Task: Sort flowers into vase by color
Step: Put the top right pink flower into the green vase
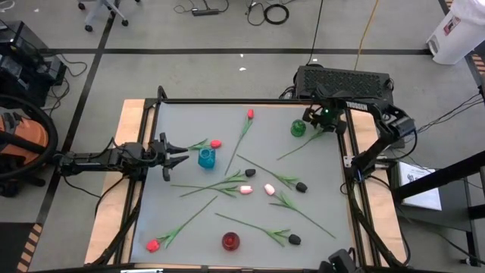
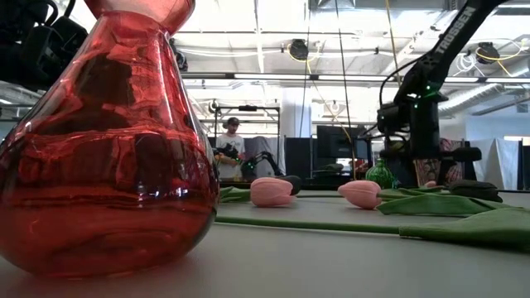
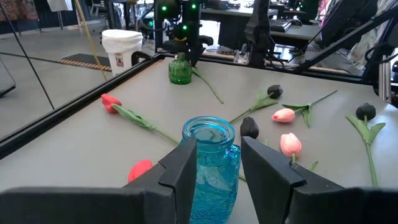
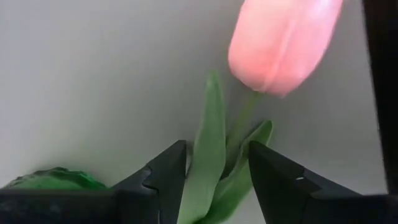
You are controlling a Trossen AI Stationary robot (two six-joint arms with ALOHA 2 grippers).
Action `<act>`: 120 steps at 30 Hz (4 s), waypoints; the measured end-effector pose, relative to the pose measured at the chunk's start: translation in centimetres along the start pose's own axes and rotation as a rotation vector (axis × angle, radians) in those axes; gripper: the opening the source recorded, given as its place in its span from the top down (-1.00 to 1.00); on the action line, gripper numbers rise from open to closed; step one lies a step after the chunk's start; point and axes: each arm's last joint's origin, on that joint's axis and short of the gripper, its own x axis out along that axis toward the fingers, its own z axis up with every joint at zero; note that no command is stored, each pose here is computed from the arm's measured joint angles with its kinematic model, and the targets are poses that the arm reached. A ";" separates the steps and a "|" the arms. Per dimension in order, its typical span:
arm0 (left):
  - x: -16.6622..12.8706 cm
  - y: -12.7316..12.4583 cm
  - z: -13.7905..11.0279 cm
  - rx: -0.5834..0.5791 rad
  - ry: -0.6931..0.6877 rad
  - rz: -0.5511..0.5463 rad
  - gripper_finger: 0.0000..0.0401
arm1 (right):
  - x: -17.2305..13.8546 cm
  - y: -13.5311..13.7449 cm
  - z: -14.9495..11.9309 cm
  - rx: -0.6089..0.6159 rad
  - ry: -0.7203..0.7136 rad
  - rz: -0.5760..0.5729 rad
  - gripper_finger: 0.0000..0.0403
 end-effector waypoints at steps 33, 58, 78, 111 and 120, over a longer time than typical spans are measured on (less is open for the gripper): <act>0.0 0.0 0.0 0.000 0.000 0.000 0.34 | 0.0 0.1 0.0 -0.102 -0.002 0.006 0.98; 0.0 0.0 0.0 0.000 0.000 0.000 0.34 | -12.0 -3.6 -3.0 -0.291 -0.352 0.451 1.00; 0.0 0.0 0.0 0.000 0.000 -0.001 0.34 | -22.6 -7.6 -11.0 -0.852 -0.778 1.279 1.00; 0.0 0.0 0.0 0.000 0.000 0.000 0.34 | -21.9 -3.0 -12.1 -1.153 -1.305 0.804 1.00; 0.0 0.0 0.0 0.000 0.000 0.000 0.34 | -20.7 -1.2 -11.3 -1.156 -1.271 0.742 1.00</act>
